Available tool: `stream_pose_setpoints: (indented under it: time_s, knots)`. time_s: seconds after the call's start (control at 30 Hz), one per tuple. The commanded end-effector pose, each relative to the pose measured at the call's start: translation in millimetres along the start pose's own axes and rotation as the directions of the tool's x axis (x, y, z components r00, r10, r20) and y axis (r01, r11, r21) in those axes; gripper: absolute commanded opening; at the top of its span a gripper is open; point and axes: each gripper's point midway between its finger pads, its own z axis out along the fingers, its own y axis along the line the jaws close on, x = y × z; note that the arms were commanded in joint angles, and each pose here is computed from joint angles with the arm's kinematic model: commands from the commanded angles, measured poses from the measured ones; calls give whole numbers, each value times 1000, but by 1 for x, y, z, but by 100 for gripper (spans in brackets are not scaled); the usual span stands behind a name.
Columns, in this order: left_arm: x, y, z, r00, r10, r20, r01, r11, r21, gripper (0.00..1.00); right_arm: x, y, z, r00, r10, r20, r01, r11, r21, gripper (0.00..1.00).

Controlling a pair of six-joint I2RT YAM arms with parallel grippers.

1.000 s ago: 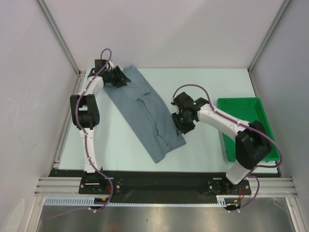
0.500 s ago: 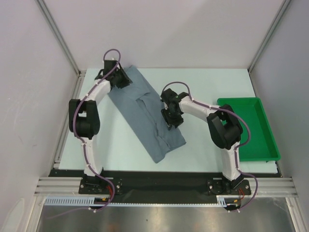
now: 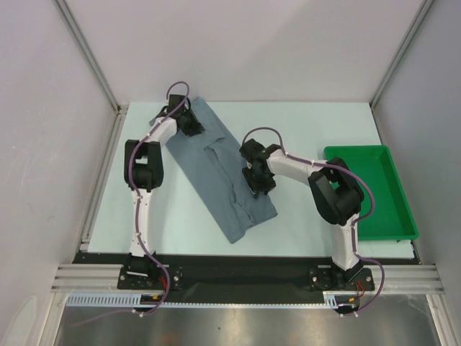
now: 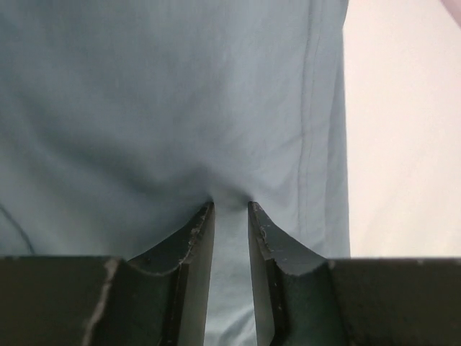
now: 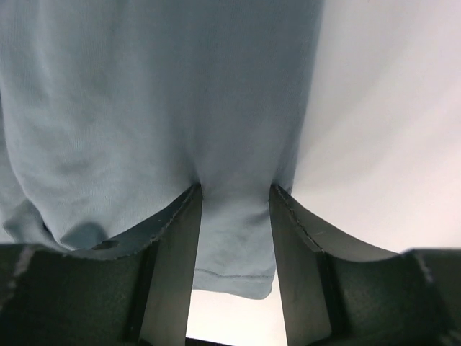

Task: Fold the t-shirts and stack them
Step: Fold the tshirt

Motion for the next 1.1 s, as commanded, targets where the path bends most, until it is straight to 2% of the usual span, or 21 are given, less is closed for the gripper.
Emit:
stream_pose_setpoints:
  time_s: [0.0,0.03,0.07,0.13,0.17,0.3,0.43,0.53,0.8,0.93,1.07]
  knots:
    - [14,13,14,994,12,-105,-13,1000,-8,31,57,13,6,990,9,-140,-8,1000,12,48]
    - [19,21,20,991,19,-130,-21,1000,-13,31,64,19,6,989,0,-149,2,1000,13,49]
    - [2,13,18,994,37,-107,-34,999,27,32,69,24,6,988,2,-153,-1,1000,7,49]
    - [14,26,27,980,56,-191,-49,998,42,33,86,35,8,982,25,-186,-27,1000,-12,49]
    - [-4,22,23,983,71,-168,-59,995,77,34,92,46,9,981,11,-192,-17,999,-31,49]
    - [0,19,16,967,35,-252,18,979,203,34,110,84,4,973,-13,-232,-17,992,-125,49]
    - [6,7,15,961,51,-271,21,967,255,33,113,111,-6,972,-82,-221,42,982,-182,49]
    - [35,-20,21,946,95,-309,-2,957,290,33,117,124,-11,964,-144,-224,96,972,-213,49]
    - [95,-74,18,906,219,-363,-83,931,355,35,144,139,-24,950,-205,-234,127,943,-309,49]
    - [93,-80,2,908,257,-332,-143,932,332,37,150,141,-37,949,-242,-202,171,933,-316,48]
    - [36,-103,-54,941,294,-166,-229,918,323,44,125,118,-53,973,-198,-120,163,953,-254,49]
